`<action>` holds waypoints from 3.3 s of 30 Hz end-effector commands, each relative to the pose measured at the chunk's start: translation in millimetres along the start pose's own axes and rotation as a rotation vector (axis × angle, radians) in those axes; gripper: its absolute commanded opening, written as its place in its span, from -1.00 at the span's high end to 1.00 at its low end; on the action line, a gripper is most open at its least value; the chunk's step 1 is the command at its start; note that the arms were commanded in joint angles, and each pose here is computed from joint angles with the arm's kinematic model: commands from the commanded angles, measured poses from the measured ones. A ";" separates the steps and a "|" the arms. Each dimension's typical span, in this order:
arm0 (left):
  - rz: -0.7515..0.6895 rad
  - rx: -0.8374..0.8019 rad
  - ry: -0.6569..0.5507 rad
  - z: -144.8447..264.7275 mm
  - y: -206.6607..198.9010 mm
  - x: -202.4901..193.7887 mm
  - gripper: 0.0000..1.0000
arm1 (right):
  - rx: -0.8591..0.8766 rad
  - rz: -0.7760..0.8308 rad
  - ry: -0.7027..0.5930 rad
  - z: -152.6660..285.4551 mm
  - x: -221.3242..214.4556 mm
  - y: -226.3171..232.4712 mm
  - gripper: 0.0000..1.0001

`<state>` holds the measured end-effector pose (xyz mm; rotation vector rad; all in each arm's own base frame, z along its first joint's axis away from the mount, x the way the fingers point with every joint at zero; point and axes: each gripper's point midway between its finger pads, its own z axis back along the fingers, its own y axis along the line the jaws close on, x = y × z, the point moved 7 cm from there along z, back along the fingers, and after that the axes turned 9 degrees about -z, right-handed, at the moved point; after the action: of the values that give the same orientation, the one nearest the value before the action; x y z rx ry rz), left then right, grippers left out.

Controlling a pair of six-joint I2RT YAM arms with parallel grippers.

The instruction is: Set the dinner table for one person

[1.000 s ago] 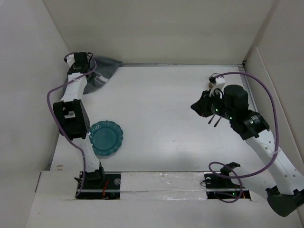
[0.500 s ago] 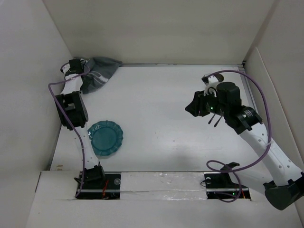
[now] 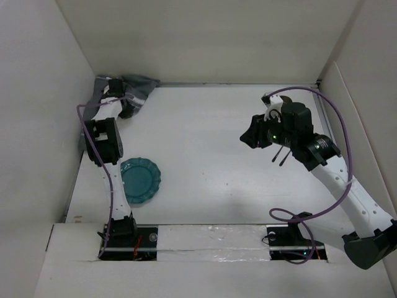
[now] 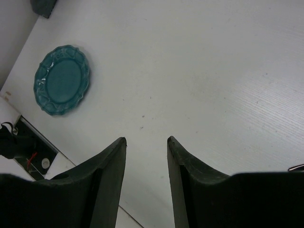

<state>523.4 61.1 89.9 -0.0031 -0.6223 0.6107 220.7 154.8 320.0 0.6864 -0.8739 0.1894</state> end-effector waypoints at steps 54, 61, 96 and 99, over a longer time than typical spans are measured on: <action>-0.417 0.093 0.005 112.4 -4.7 -120.6 -0.15 | -0.436 -0.588 0.106 -256.1 -45.6 -147.5 -0.17; -0.432 0.150 0.025 91.6 1.1 -117.4 0.11 | -0.454 -0.635 0.105 -260.6 -38.7 -160.7 0.81; -0.553 -0.401 -0.155 173.5 -116.4 -104.3 0.32 | -0.568 -0.599 -0.031 -133.7 -39.5 -236.3 0.70; -0.650 -0.350 -0.151 179.1 -126.0 -134.4 0.35 | -0.568 -0.602 -0.032 -133.2 -39.8 -235.9 0.47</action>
<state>422.8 -118.0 172.4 -0.1314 -0.7680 -0.0311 368.2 60.2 104.3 0.3674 -0.6233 -0.6130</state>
